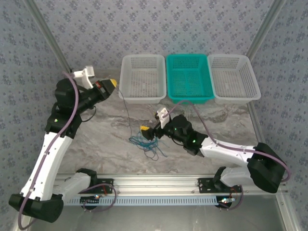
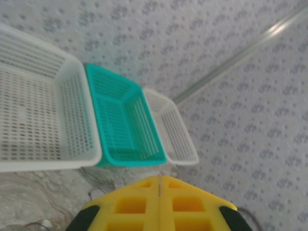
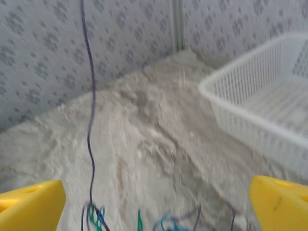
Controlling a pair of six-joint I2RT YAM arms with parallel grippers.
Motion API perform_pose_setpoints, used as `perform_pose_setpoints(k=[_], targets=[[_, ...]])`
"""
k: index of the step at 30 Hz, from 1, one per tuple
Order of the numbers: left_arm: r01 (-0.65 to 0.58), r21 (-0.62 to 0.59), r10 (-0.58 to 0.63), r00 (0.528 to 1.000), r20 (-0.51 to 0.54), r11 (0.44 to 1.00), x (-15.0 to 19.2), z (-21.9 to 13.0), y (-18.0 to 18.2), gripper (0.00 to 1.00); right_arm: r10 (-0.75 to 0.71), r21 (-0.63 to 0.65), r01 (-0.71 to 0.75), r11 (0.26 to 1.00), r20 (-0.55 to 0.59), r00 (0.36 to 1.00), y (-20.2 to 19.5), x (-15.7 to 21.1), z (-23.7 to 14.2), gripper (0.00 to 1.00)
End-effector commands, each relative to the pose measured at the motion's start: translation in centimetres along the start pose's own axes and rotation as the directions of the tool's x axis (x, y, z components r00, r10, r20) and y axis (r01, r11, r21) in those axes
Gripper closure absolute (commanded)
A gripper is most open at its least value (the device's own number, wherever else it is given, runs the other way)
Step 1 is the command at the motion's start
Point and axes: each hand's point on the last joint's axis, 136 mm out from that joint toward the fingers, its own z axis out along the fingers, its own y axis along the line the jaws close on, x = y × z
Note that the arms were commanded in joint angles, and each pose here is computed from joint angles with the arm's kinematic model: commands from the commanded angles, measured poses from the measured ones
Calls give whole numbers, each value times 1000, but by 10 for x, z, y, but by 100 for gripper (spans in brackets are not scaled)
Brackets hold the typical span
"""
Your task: Untangle the cables
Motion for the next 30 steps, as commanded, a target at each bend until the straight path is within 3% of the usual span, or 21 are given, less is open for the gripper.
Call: perform_pose_setpoints(k=[1, 7, 13, 15, 20, 21, 23, 24, 25, 28, 30], targets=[[-70, 69, 71, 997, -9, 995, 4, 7, -20, 100, -20, -72, 21, 997, 14, 1000, 10, -23, 3, 0], [-84, 91, 89, 995, -47, 992, 14, 18, -30, 100, 37, -224, -23, 974, 58, 998, 36, -56, 22, 7], [-101, 102, 105, 994, -31, 990, 9, 16, -38, 100, 110, -290, -109, 951, -13, 994, 48, -39, 56, 21], [-106, 105, 110, 994, -24, 989, 7, 15, -41, 100, 152, -279, -153, 948, -28, 988, 44, -30, 67, 31], [-143, 87, 144, 990, -4, 986, 2, 10, -43, 100, 208, -291, -219, 931, -70, 976, 43, -14, 86, 94], [-150, 80, 151, 989, -2, 985, 2, 9, -42, 100, 213, -296, -224, 928, -70, 975, 44, -15, 86, 100], [-171, 63, 171, 985, 0, 983, 2, 7, -38, 100, 225, -300, -230, 926, -52, 973, 45, -22, 83, 100], [-175, 55, 175, 985, 1, 983, 3, 6, -37, 97, 235, -294, -236, 926, -40, 971, 44, -27, 80, 100], [-177, 44, 178, 984, 1, 983, 4, 6, -33, 88, 260, -269, -257, 928, -22, 965, 38, -32, 78, 100], [-170, 19, 169, 986, 7, 985, 12, 0, -23, 43, 400, -137, -394, 909, 18, 916, 8, -48, 71, 100], [-142, 11, 142, 990, 7, 990, 20, -7, -17, 31, 509, -77, -505, 860, 45, 860, -10, -57, 64, 100]])
